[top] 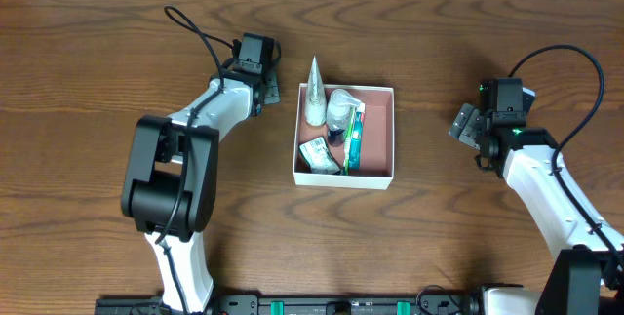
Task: Pack container
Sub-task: 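Move the left gripper to the blue razor and grasp it, then carry the blue razor over the box and lower it inside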
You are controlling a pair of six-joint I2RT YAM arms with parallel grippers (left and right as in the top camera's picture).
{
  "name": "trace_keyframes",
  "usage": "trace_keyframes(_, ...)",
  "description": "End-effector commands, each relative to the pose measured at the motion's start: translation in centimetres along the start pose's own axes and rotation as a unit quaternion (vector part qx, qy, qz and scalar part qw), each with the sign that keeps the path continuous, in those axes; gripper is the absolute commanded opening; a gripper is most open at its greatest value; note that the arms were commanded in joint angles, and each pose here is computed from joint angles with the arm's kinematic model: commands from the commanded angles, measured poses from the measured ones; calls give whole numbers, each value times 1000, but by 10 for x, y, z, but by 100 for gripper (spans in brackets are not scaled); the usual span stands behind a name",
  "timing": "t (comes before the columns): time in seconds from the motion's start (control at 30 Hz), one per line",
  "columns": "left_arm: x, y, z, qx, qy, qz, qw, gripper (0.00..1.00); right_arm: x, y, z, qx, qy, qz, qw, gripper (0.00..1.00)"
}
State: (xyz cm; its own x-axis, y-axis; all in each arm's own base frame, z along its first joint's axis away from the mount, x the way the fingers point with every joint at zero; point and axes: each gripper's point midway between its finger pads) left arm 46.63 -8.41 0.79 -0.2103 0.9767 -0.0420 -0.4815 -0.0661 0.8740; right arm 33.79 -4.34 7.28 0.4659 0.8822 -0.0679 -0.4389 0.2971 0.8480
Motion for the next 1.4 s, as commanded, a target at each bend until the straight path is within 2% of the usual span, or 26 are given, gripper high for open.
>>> trace_keyframes(0.0, 4, 50, 38, -63, 3, 1, 998, 6, -4, 0, 3, -5, -3, -10, 1000, 99)
trace_keyframes(0.17, -9, 159, 83, -159, 19, -68, 985, 6, -4, 0, 3, -5, -3, -10, 1000, 99)
trace_keyframes(0.27, -27, 242, 92, -223, 12, -135, 965, 6, -4, 0, 3, -5, -3, -10, 1000, 99)
trace_keyframes(0.4, -61, 333, 76, -284, -17, -216, 934, 6, -4, 0, 3, -5, -3, -10, 1000, 99)
trace_keyframes(0.5, -93, 368, 48, -290, -52, -260, 920, 6, -4, 0, 3, -5, -3, -10, 1000, 99)
trace_keyframes(0.63, -127, 359, 9, -276, -84, -236, 928, 6, -4, 0, 3, -5, -3, -10, 1000, 99)
trace_keyframes(0.83, -187, 294, -47, -222, -154, -193, 943, 6, -4, 0, 3, -5, -3, -10, 1000, 99)
trace_keyframes(0.93, -208, 260, -66, -198, -163, -185, 949, 6, -4, 0, 3, -5, -3, -10, 1000, 99)
trace_keyframes(1.13, -219, 217, -85, -162, -127, -168, 964, 6, -4, 0, 3, -5, -3, -10, 1000, 99)
trace_keyframes(1.37, -221, 184, -101, -137, -121, -146, 972, 6, -4, 0, 3, -5, -3, -10, 1000, 99)
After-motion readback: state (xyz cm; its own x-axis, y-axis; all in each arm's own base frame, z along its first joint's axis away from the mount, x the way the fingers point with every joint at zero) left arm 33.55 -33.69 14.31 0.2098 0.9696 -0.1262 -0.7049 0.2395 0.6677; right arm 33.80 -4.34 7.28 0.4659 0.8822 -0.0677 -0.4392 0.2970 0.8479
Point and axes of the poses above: each gripper's point midway between its finger pads, its own y axis back along the fingers, its own x axis along the line the jaws close on, z = x × y, and after that the axes turned 4 degrees about y, right-handed
